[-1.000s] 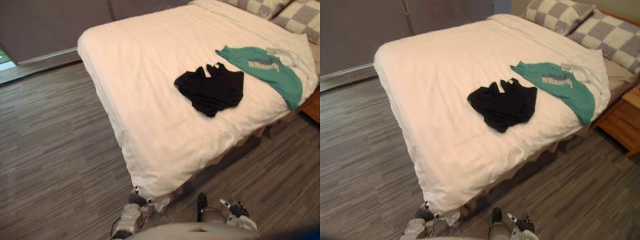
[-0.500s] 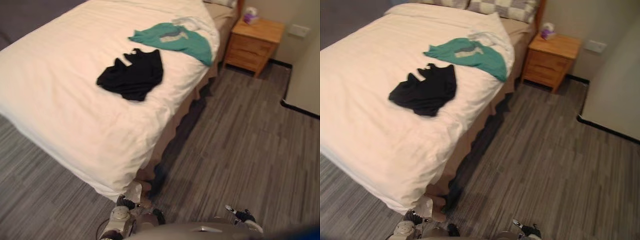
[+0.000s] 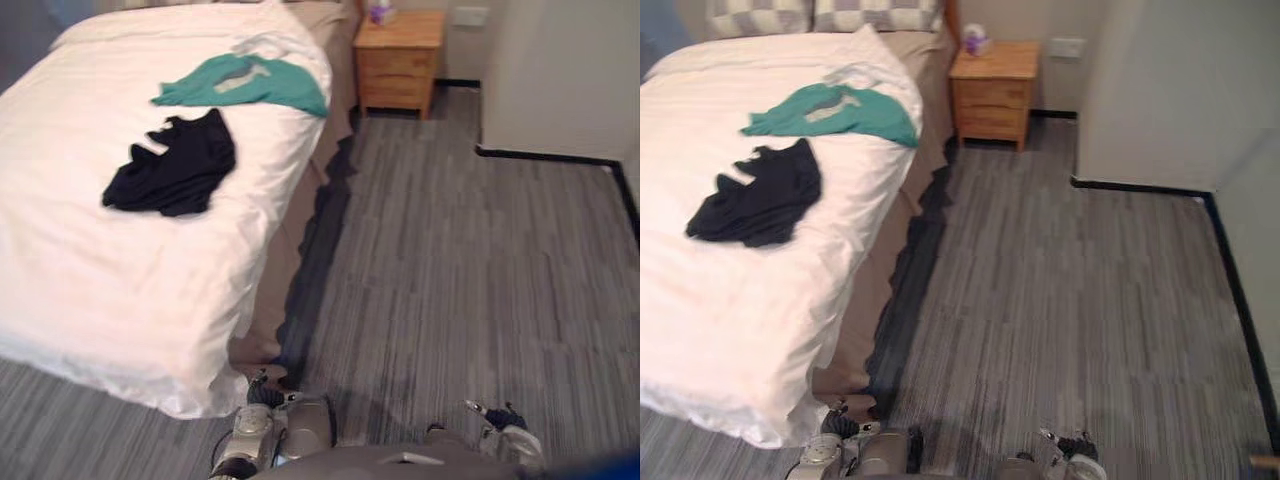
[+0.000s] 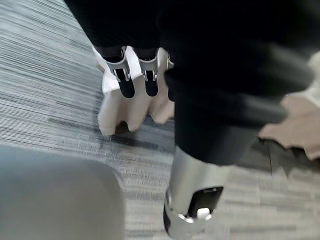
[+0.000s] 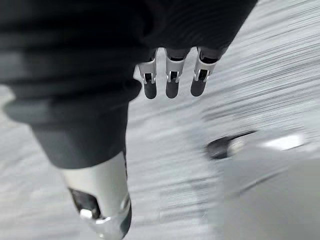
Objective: Tidy the bed and pick cloth on bed and put in laundry
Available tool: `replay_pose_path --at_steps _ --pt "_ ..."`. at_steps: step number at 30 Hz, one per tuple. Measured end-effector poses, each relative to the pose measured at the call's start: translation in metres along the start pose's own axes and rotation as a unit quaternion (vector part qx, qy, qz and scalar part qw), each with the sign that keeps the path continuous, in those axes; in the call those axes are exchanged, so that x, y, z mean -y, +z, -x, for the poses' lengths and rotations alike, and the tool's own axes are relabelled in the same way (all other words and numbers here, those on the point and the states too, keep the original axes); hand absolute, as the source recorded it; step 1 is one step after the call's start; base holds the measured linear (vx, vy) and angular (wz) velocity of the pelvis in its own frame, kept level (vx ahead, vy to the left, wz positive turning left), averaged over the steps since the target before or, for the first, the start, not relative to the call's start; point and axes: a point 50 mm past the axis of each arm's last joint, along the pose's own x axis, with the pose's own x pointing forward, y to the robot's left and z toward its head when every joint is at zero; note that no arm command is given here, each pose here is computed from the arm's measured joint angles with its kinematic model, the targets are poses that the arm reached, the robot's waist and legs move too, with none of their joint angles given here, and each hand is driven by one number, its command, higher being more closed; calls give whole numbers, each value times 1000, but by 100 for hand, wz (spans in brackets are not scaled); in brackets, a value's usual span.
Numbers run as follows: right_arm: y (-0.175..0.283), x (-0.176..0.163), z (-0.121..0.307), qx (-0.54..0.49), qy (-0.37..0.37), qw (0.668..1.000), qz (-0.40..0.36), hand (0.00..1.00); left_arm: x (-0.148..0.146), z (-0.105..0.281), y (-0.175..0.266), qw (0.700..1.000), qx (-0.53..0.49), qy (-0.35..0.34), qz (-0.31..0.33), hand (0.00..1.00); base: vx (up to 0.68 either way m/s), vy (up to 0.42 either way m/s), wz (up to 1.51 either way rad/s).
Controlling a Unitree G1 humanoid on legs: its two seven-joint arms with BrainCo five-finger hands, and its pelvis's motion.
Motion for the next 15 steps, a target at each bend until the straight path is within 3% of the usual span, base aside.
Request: replay_pose_path --at_steps 6,8,9,15 --pt "-24 -5 5 -43 2 998 -56 0 -21 0 -12 999 -16 12 -25 0 -38 -7 12" --pt "-20 1 4 -37 -2 998 -53 0 -17 2 -18 999 -26 6 -29 0 -24 -64 0" --pt "-16 -13 5 -23 26 999 -23 0 -19 3 -22 997 -32 1 -64 0 -13 -34 -1" --pt "-17 -13 5 -25 26 999 -22 0 -19 3 -22 997 -32 1 -64 0 0 0 -1"
